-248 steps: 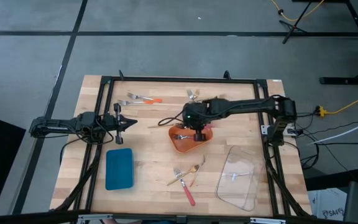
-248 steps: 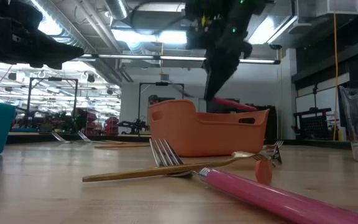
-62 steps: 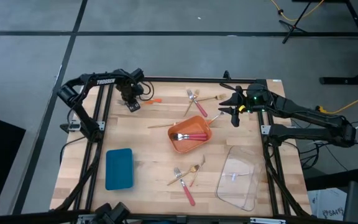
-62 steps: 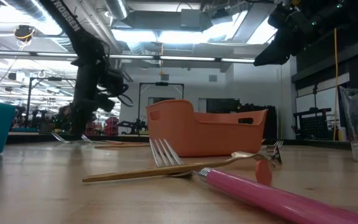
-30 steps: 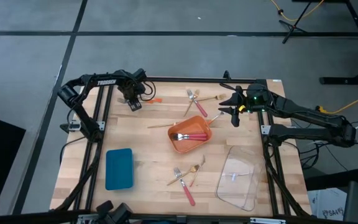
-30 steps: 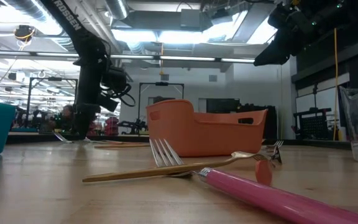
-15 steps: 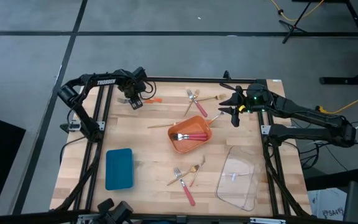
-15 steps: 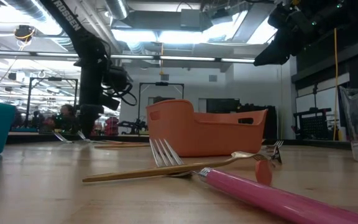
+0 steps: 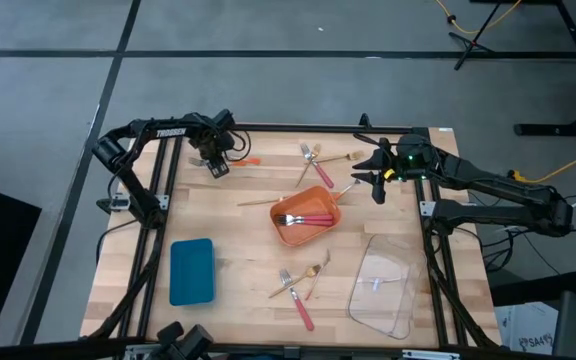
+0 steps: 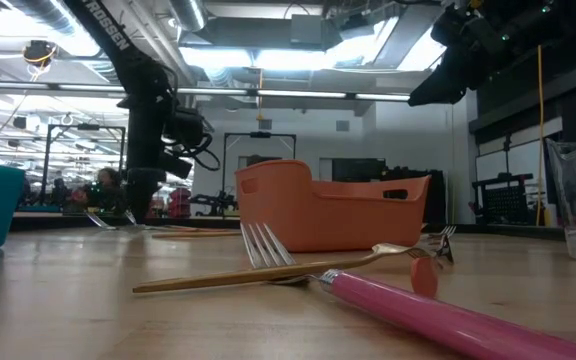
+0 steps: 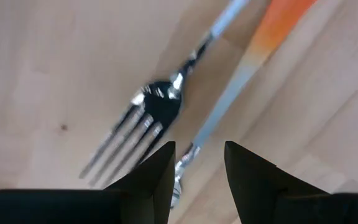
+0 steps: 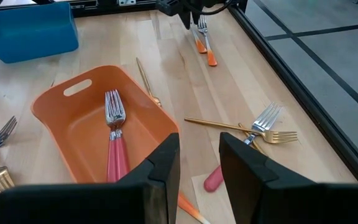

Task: Sort silverware by color (type)
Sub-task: Put the orange fork into the blue bin

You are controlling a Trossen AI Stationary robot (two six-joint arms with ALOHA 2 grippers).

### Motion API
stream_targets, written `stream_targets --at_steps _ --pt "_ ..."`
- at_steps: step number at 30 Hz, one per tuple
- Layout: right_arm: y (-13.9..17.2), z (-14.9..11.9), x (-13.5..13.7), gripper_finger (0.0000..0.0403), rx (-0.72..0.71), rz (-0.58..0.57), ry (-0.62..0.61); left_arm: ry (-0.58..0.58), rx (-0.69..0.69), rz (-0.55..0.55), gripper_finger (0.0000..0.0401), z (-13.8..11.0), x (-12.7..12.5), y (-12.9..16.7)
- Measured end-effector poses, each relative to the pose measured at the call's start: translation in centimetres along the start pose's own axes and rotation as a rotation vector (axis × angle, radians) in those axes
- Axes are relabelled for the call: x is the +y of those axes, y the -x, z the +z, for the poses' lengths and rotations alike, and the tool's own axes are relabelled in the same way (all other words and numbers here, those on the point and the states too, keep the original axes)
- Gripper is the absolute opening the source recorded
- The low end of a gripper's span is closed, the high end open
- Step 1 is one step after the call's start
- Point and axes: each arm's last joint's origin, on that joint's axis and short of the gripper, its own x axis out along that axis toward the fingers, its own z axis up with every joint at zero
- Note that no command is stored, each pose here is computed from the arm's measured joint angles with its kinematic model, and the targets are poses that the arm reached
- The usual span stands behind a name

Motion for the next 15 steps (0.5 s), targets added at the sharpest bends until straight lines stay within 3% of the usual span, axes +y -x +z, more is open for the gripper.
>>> stream_targets --at_steps 15 --pt "0.00 -0.15 0.02 0.0101 0.015 0.002 -0.004 0.002 -0.004 0.030 0.0125 -0.67 -0.28 -1.10"
